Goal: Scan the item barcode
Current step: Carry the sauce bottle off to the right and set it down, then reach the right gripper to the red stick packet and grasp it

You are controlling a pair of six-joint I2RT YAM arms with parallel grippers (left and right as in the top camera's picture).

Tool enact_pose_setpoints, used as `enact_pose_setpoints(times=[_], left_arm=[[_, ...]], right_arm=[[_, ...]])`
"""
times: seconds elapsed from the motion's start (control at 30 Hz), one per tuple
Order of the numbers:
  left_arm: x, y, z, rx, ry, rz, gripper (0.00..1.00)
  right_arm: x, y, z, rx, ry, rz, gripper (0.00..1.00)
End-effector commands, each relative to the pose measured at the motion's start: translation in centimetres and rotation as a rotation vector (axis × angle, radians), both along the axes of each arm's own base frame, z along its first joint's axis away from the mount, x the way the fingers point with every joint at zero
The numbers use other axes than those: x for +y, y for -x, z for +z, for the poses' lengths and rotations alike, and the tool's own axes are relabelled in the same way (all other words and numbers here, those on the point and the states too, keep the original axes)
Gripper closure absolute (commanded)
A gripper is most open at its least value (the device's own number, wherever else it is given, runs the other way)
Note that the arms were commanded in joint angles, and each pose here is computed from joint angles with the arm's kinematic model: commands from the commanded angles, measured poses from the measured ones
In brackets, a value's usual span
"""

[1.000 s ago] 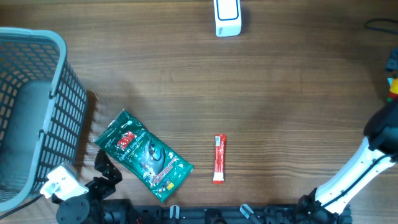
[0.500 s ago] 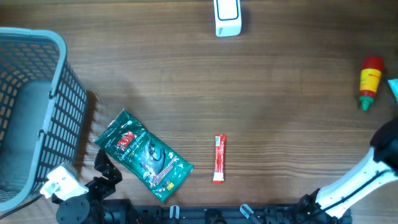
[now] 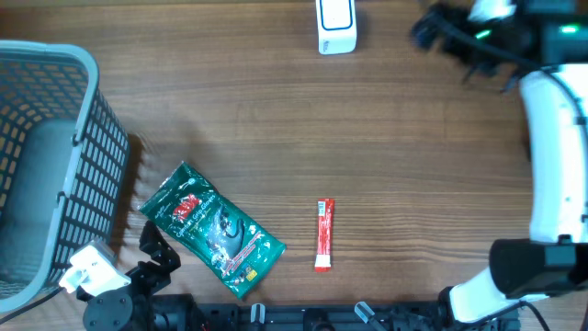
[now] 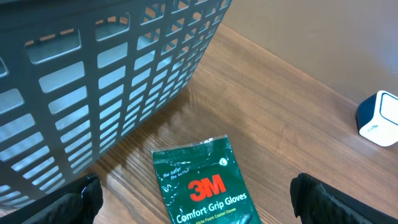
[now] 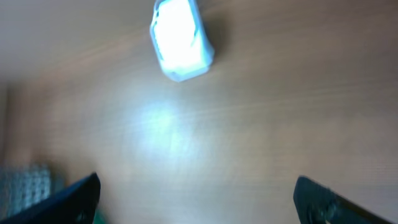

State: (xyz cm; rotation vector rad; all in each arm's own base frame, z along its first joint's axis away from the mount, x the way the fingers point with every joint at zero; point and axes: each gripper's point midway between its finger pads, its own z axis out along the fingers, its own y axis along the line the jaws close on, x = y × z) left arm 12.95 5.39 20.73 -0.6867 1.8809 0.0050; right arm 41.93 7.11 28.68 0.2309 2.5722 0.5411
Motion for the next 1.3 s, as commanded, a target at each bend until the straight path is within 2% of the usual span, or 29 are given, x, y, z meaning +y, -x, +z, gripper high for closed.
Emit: enact_pose_setpoints(times=[0.0,0.1,0.23,0.37,0.53,0.6,1.07,1.27], left_arm=[[-0.2,0.0,0.1,-0.014,0.01,-0.007,0.0],[-0.2,0.0,0.1,-0.014,0.01,-0.007,0.0],[-0.2,0.0,0.1,-0.014,0.01,-0.007,0.0],[-0.2,0.0,0.1,-0.014,0.01,-0.007,0.0],[-0.2,0.0,0.1,-0.014,0.01,-0.007,0.0],[-0.2,0.0,0.1,-0.014,0.01,-0.007,0.0],[-0.2,0.0,0.1,-0.013,0.01,-0.007,0.0],[-0.2,0.0,0.1,-0.014,0.01,-0.007,0.0]], right_arm=[[6.3,5.2,-4.9,0.247,0.032,0.122,0.01],[10.4,10.3,-9.4,0.42,0.093,0.25,0.09],[14.1,15.9,-16.2,0.562,0.159,0.351,0.11],[15.5,19.8,-21.6,0.635,0.189,0.345,0.14],[16.5,23.6,-26.5,0.674,0.132,0.422,0.32],[16.2,24.1,-27.5,0.675,0.131,0.423,0.39],[14.4,26.9,-28.5,0.781,0.15,0.395,0.41],[15.7,28.4,-29.8,0.756,-0.005,0.45,0.43]])
